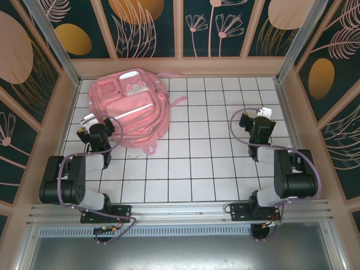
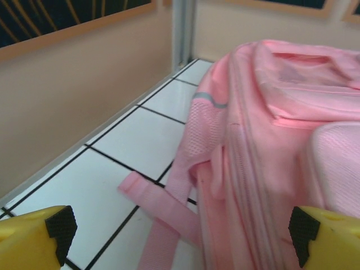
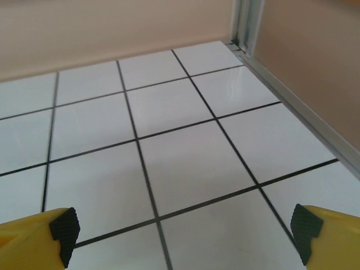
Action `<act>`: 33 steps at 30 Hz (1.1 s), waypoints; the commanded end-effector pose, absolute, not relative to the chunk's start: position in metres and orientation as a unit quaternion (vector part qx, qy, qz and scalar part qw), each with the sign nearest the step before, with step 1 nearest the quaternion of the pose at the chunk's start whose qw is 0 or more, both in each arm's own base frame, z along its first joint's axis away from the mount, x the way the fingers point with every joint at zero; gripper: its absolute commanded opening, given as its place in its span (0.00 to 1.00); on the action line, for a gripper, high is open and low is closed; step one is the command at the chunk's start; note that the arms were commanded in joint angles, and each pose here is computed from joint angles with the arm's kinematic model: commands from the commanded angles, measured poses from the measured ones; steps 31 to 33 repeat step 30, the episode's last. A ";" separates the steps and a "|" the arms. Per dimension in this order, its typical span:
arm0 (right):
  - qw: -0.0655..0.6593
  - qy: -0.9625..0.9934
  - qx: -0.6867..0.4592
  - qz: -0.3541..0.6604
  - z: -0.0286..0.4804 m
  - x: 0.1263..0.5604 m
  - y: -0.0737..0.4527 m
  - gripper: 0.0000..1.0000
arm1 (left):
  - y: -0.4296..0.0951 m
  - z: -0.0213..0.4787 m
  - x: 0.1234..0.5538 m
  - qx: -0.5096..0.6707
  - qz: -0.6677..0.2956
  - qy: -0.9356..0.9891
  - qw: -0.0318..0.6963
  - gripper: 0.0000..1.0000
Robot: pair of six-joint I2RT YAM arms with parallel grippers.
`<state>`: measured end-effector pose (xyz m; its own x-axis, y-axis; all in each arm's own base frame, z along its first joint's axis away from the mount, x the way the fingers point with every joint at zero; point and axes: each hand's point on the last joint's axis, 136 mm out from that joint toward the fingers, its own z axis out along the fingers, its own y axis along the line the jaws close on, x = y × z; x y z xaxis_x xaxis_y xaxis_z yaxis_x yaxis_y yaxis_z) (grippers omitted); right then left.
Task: Pack the student bag
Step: Reset both arms
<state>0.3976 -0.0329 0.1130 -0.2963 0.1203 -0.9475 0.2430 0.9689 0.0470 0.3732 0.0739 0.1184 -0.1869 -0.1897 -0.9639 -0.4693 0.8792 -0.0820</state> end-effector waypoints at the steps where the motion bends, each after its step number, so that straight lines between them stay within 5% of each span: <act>1: 0.633 0.770 0.080 -0.012 0.124 0.391 -0.018 0.99 | 0.046 0.144 0.375 -0.143 0.062 0.731 0.665 0.99; 33: 0.654 0.754 0.054 0.026 0.121 0.377 -0.011 0.99 | 0.019 0.136 0.377 -0.067 0.022 0.736 0.673 0.99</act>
